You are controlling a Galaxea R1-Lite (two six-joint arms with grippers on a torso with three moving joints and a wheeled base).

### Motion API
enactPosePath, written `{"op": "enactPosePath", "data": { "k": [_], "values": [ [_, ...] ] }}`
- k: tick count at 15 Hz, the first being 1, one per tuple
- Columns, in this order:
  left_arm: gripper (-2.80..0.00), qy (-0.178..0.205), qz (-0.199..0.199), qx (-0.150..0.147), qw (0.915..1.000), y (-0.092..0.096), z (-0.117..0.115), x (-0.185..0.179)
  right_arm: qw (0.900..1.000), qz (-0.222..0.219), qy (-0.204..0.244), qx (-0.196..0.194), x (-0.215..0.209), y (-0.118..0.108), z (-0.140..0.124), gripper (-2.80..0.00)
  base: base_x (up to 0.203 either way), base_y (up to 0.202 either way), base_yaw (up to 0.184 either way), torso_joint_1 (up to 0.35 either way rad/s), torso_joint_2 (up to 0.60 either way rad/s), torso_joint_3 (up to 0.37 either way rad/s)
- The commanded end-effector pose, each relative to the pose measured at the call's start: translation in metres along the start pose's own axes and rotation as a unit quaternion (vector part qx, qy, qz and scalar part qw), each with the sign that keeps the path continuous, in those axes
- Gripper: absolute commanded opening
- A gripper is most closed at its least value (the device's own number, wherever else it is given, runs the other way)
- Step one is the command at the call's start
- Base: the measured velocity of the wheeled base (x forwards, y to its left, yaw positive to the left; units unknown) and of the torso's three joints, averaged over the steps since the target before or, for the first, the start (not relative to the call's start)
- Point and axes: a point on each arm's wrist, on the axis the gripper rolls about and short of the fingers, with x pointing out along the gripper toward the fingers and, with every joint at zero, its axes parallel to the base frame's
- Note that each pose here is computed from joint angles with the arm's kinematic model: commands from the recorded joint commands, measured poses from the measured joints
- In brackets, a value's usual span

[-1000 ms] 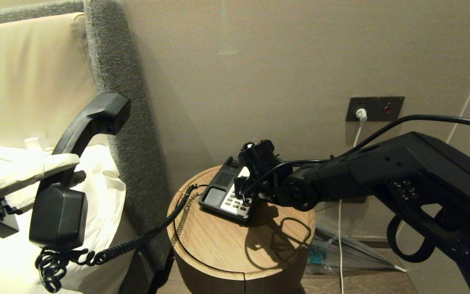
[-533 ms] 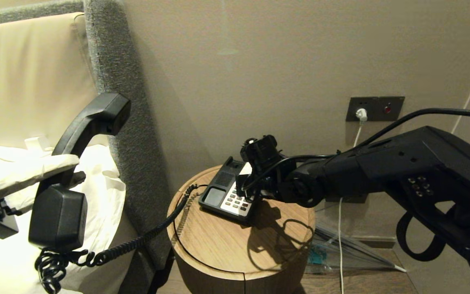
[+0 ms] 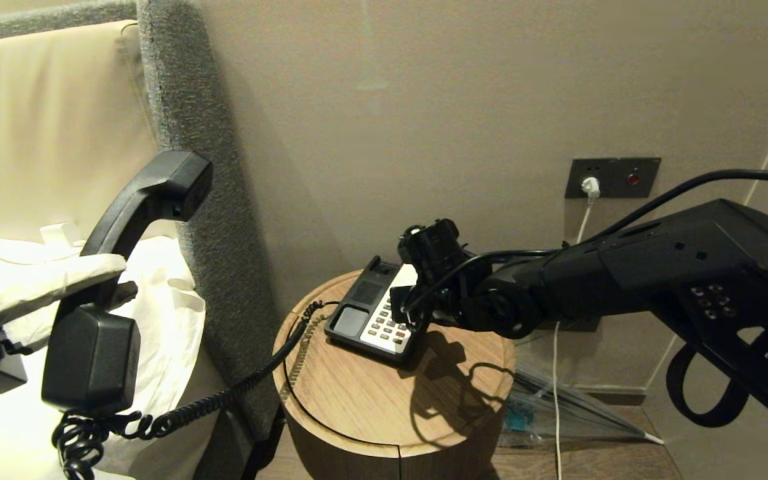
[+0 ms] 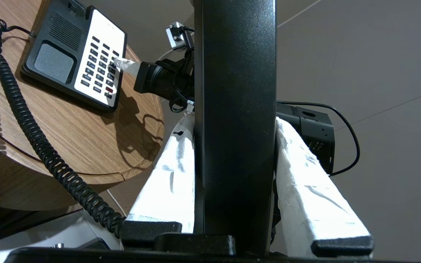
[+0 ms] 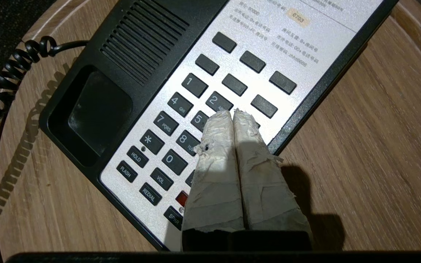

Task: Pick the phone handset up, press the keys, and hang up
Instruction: Dial the number

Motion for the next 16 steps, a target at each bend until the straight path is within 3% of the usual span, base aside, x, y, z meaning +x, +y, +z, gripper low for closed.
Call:
{"op": "enactPosePath", "data": {
  "k": [1,16],
  "values": [
    [-2.8,0.002,-0.002,-0.002,1.0,0.0,-0.0002,-0.0001,1.0,-0.002,0.003,-0.001,0.0018,-0.0002,-0.002,-2.8,0.0,0.0,0.0,0.0,0.0,0.0],
    [-2.8,0.002,-0.002,-0.003,1.0,0.0003,-0.0004,-0.0001,1.0,-0.008,0.019,-0.004,0.004,-0.0015,-0.0073,-2.8,0.0,0.0,0.0,0.0,0.0,0.0]
  ]
}}
